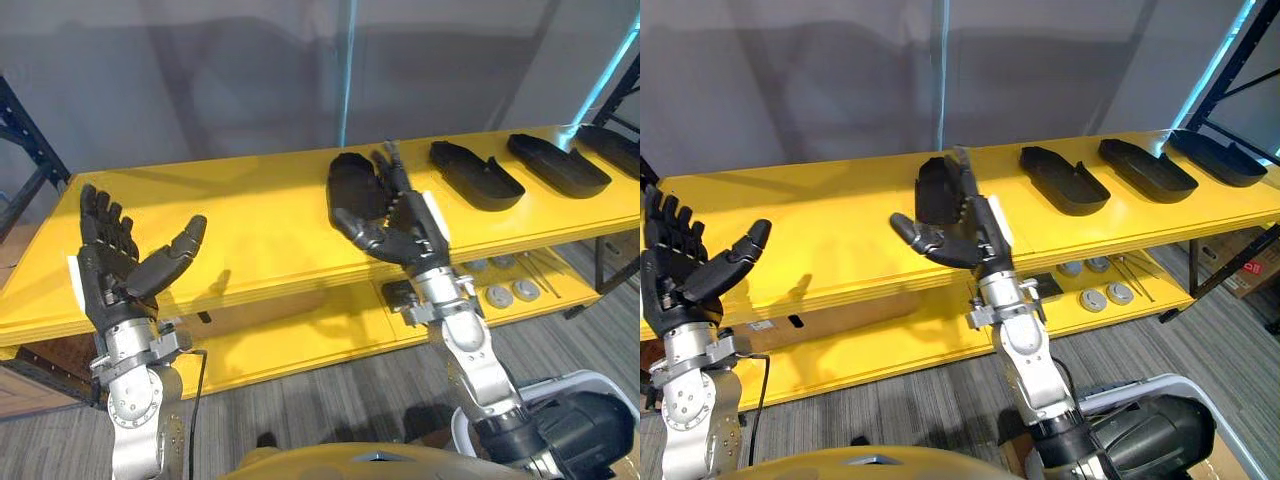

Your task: Walk over and take three plastic housings, then place them on the shelf

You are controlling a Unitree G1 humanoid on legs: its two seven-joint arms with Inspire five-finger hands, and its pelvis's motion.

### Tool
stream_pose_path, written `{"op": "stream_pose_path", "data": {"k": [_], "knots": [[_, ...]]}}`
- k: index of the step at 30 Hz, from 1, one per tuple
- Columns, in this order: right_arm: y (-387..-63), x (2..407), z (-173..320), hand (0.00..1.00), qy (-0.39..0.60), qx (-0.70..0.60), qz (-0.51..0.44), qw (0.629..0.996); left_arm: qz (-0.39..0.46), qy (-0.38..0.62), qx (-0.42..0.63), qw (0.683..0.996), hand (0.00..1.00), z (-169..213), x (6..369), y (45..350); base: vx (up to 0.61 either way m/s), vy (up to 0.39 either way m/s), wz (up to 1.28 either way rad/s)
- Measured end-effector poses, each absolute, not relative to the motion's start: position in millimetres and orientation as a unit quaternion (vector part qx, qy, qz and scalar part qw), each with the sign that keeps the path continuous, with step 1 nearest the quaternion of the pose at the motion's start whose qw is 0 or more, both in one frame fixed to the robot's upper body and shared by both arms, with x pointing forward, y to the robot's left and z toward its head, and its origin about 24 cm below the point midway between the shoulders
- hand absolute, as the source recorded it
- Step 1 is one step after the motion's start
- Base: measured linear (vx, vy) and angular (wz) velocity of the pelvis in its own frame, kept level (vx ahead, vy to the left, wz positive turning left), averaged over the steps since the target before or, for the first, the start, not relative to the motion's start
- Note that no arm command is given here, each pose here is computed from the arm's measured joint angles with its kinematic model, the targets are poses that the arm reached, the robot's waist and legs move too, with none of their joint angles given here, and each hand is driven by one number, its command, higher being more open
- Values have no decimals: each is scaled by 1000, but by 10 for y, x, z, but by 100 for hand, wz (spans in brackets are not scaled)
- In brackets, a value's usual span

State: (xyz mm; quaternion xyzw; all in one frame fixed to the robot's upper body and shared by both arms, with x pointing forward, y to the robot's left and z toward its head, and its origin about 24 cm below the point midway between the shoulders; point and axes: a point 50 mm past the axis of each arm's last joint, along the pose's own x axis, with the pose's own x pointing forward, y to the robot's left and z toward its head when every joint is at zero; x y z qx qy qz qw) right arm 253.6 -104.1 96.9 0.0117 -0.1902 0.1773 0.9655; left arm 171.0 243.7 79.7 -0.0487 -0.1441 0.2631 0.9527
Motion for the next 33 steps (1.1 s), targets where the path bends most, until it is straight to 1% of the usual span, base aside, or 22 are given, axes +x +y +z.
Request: {"op": "stream_pose_path", "data": {"k": [6,10,16,20,26,33], "knots": [[-764,2625,743,100,-130,13,204,970,276,-124,-50,952,100,708,1634,2457,-8,-11,27],[-678,2620,635,100,-110,4,203,973,276,-121,-50,952,100,696,1621,2457,-7,-17,23],[-661,2728,607,100,-106,-24,187,976,266,-117,-55,955,100,679,1634,2404,-14,-12,7],[-651,2781,528,100,-97,-53,137,984,271,-97,-55,956,100,603,1569,2396,12,-12,7],[-734,2847,362,100,-67,-82,75,992,292,-71,-70,951,100,476,1541,2366,17,-13,7],[-792,3013,461,100,-80,-88,28,993,294,-60,-88,950,100,424,1505,2325,-12,-18,8]]}}
